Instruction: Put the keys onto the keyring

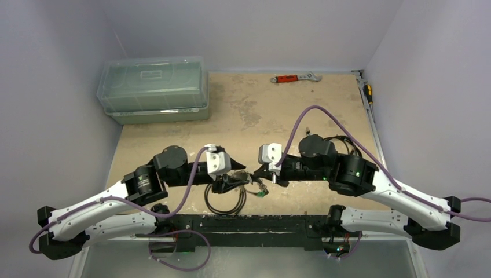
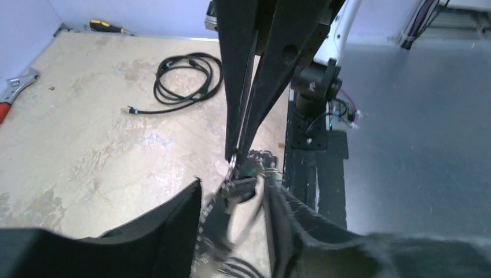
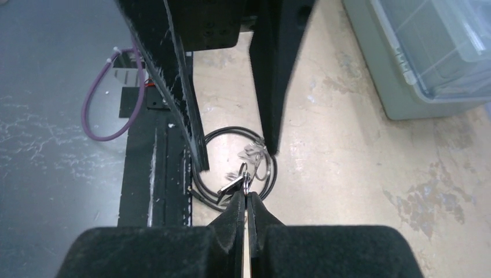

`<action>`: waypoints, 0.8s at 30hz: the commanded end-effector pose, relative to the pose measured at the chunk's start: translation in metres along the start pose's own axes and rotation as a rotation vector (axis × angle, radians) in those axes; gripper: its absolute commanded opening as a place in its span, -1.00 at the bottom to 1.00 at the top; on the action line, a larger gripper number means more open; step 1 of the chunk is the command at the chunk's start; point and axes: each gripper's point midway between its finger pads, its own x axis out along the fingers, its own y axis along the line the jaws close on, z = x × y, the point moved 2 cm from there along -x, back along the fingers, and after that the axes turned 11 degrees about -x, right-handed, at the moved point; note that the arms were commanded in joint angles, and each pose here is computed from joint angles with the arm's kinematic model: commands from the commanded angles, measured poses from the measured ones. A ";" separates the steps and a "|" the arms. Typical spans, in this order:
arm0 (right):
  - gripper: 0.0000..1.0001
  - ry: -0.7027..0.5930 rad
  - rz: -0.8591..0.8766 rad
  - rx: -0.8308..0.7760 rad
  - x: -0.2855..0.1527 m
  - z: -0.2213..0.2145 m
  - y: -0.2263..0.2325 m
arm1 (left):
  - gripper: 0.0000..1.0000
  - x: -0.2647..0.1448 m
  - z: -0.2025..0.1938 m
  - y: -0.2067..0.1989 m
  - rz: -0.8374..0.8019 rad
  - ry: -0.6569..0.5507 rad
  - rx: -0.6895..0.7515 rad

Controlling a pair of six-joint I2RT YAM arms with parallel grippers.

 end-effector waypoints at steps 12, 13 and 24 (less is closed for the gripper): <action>-1.00 -0.245 -0.395 -0.036 -0.043 0.047 -0.056 | -0.43 -0.004 0.031 0.014 0.113 -0.253 -0.114; -1.00 -0.242 -0.408 -0.032 -0.043 0.045 -0.058 | -0.43 -0.002 0.038 0.014 0.109 -0.288 -0.112; -1.00 -0.215 -0.457 -0.015 -0.043 0.038 -0.064 | -0.42 0.020 0.047 0.030 0.160 -0.377 -0.125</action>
